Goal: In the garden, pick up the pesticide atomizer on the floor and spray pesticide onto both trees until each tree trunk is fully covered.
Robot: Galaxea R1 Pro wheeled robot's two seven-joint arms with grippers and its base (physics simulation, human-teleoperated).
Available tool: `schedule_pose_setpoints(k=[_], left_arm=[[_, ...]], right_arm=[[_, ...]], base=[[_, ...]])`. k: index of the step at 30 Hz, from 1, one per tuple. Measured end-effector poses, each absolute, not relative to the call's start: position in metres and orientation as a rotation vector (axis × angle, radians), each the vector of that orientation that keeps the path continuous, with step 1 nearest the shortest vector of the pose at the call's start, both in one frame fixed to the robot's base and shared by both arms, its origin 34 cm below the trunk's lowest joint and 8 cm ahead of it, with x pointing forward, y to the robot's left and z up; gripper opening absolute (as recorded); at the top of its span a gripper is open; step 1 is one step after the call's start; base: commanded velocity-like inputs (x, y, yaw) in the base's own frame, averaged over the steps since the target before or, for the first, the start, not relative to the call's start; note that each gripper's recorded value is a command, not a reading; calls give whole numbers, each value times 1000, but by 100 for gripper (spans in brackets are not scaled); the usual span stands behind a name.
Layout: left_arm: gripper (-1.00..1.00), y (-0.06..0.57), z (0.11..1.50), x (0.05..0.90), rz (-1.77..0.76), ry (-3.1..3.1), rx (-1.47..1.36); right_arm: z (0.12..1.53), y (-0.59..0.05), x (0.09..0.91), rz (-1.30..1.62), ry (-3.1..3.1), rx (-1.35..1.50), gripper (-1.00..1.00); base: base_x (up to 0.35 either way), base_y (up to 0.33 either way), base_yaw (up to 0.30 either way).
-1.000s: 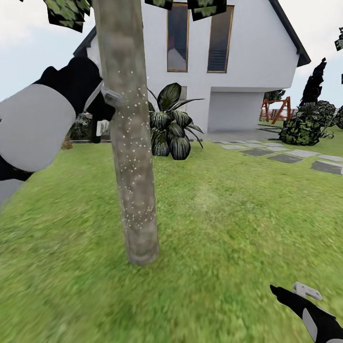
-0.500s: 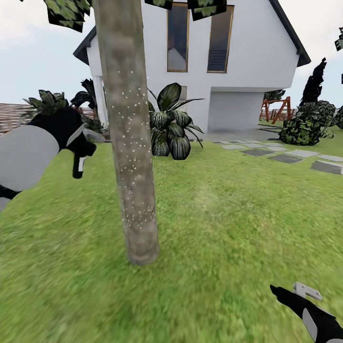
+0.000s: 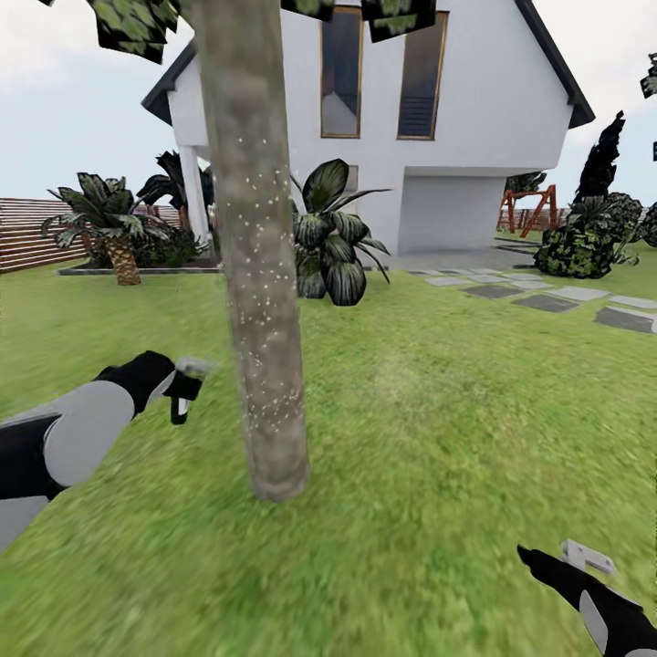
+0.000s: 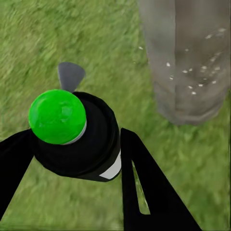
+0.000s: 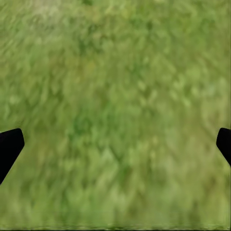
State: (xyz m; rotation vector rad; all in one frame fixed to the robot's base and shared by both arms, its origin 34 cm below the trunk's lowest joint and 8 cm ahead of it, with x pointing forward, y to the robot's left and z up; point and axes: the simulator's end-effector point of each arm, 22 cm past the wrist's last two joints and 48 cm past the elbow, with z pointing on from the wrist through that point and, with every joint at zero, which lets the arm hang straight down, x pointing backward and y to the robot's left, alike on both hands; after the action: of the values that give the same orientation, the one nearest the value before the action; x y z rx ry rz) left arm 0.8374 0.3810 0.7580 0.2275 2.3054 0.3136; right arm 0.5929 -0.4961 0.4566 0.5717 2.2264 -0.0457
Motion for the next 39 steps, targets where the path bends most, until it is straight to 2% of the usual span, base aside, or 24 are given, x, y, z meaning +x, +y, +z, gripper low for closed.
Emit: schedule_pose_setpoints(k=[5,9,17,22,39], left_arm=[[-100,403,706,822,263,2273,168],[-100,400,681,815,239,2241,179],[-100,386,658,808,75,2210,9],[-100,394,656,807,82,2172,1],[-100,394,656,807,81,2169,3]], right_arm=[[457,-496,593,-47,2227,568,100],[457,-496,593,-46,2227,569,100],[457,-496,593,-46,2227,570,100],[457,-496,593,-46,2226,571,100],[457,-496,593,-46,2226,573,100]], base=[[-272,195,-158],[-260,214,-264],[-75,176,-243],[-1,171,-23],[-6,309,0]])
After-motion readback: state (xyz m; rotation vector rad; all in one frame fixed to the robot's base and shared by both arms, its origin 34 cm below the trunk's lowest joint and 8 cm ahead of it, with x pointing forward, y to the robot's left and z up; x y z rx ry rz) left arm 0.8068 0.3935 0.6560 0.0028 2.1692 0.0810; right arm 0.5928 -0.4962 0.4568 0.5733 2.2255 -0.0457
